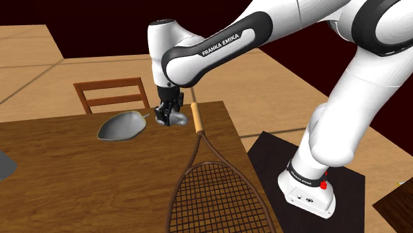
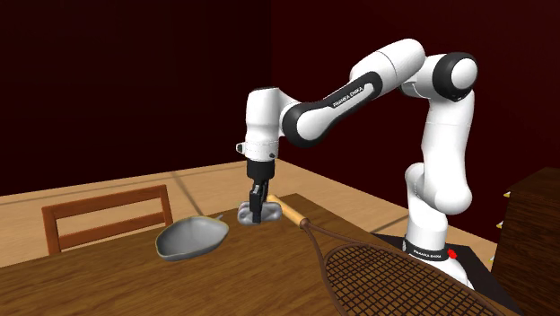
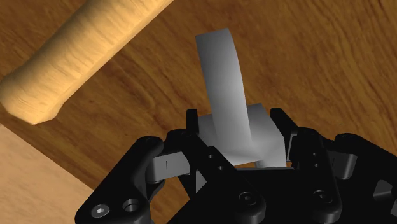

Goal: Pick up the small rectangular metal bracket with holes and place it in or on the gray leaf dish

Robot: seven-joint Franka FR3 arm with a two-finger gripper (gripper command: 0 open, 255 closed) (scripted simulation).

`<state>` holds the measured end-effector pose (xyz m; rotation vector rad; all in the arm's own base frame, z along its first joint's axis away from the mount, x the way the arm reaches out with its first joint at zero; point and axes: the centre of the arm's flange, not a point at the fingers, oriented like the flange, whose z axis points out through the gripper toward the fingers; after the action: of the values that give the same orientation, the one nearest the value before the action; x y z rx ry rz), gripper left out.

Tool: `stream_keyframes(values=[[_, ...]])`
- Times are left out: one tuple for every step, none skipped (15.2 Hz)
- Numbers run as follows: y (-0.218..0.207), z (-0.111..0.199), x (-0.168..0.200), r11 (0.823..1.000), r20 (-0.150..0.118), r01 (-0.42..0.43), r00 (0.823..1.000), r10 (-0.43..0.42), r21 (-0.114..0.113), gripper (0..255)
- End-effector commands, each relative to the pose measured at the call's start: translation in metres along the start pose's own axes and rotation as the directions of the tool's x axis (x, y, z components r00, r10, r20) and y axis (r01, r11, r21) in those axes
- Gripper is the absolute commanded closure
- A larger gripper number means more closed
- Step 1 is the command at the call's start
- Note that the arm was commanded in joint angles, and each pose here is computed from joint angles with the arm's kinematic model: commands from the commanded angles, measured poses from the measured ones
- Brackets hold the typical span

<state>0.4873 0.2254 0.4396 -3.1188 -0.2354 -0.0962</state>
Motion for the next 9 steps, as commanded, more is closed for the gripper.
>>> stream_keyframes(values=[[0.0,-0.011,0.001,1.0,0.0,0.0,1.0,0.0,0.0,255],[0.0,-0.016,0.001,1.0,0.0,0.0,1.0,0.0,0.0,255],[0.0,-0.021,0.002,1.0,0.0,0.0,1.0,0.0,0.0,255],[0.0,-0.027,0.002,1.0,0.0,0.0,1.0,0.0,0.0,255],[-0.001,-0.032,0.002,1.0,0.0,0.0,1.0,0.0,0.0,255],[-0.001,-0.037,0.003,1.0,0.0,0.0,1.0,0.0,0.0,255],[-0.001,-0.042,0.003,1.0,0.0,0.0,1.0,0.0,0.0,255],[-0.001,-0.048,0.003,1.0,0.0,0.0,1.0,0.0,0.0,255],[-0.001,-0.053,0.003,1.0,0.0,0.0,1.0,0.0,0.0,255]])
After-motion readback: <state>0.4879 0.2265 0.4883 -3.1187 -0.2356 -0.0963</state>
